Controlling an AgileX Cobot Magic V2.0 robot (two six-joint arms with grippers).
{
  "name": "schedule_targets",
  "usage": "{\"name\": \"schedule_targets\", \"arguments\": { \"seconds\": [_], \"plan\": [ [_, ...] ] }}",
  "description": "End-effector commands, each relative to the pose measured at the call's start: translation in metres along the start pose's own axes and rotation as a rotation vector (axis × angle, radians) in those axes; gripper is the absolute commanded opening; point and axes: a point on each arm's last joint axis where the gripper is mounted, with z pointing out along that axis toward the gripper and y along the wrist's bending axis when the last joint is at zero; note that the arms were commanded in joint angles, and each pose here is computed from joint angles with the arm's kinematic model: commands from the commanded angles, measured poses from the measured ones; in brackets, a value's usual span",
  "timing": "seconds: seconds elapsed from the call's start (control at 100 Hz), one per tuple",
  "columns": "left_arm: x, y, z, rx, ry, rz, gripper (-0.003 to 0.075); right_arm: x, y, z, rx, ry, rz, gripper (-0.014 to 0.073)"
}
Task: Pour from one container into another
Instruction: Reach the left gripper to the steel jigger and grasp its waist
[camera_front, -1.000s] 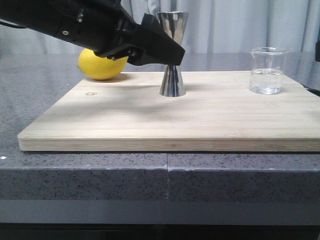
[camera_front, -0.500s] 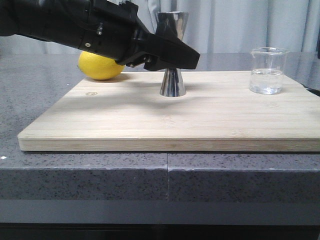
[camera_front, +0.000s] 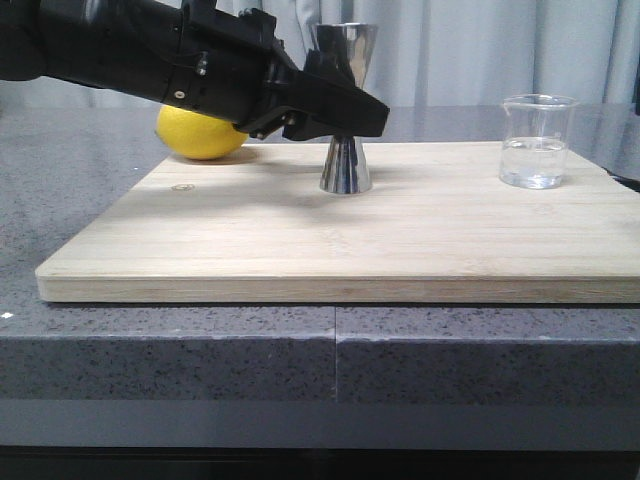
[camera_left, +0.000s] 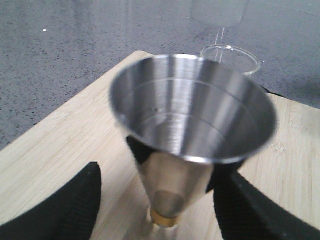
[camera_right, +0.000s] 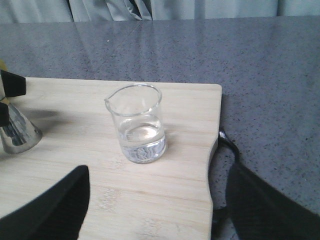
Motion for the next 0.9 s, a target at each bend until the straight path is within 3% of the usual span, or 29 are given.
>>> {"name": "schedule_targets", "arguments": {
  "seconds": [0.0,0.15,0.89],
  "plan": [
    [-0.0313,-0.0042,-0.0100,0.017,-0.123,0.010,0.0382,-0.0162,0.0018,-0.0003,-0.008,-0.117,-0.025,0.0513],
    [-0.0310,-0.0043,-0.0100,0.018,-0.121,0.013,0.0344,-0.0163,0.0018,-0.0004,-0.009,-0.119,-0.027,0.0513],
    [-0.0266,-0.0041,-0.0087,0.022,-0.092,0.029,0.0344,-0.0172,0.0018,-0.0005,-0.009,-0.129,-0.027,0.0513]
  ]
}}
